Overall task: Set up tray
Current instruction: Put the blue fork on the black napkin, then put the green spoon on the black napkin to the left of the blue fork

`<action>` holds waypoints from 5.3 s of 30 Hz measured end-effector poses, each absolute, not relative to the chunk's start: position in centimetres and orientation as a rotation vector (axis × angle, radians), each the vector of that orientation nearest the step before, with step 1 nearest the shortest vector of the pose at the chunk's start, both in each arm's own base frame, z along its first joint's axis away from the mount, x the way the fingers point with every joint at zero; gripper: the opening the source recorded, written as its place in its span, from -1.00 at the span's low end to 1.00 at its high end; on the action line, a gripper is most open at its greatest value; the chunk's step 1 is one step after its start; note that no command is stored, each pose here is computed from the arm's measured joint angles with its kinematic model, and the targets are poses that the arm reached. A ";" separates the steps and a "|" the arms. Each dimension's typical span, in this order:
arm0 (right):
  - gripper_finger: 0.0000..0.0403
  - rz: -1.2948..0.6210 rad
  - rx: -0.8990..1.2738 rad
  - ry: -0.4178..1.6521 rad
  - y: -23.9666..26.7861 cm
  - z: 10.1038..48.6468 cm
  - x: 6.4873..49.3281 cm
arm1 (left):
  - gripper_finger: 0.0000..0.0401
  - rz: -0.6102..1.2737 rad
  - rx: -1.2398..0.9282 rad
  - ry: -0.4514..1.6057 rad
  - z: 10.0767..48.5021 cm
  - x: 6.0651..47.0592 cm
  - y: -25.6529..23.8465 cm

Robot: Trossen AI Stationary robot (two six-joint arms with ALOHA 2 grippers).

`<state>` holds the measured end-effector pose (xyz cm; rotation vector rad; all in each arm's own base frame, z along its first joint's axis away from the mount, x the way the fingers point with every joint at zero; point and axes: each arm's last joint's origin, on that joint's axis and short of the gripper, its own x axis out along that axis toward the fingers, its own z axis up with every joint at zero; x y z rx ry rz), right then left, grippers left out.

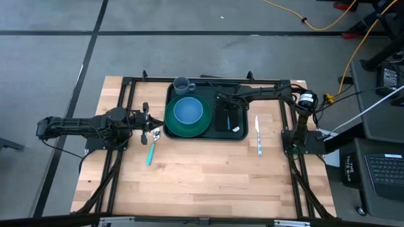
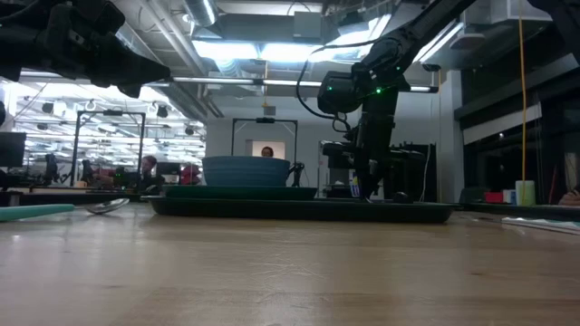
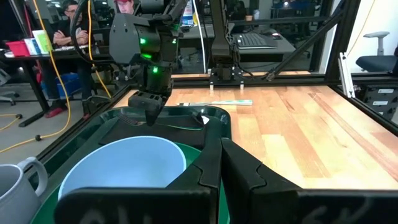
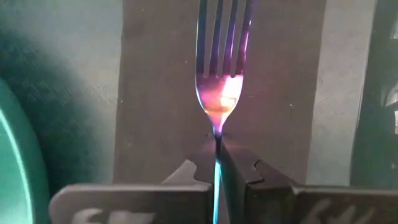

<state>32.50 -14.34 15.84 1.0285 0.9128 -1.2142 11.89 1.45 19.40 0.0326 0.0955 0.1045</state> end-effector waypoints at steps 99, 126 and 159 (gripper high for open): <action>-0.77 -1.208 1.075 0.939 -15.9 14.3 32.4 | -0.98 0.105 0.014 0.099 19.4 11.9 1.4; -0.77 -1.222 1.027 0.932 -16.1 14.3 32.4 | -0.98 0.106 0.014 0.098 19.4 11.9 1.5; -0.37 -1.205 1.008 0.947 -16.0 14.3 32.4 | -0.98 0.105 0.014 0.099 19.4 11.9 1.4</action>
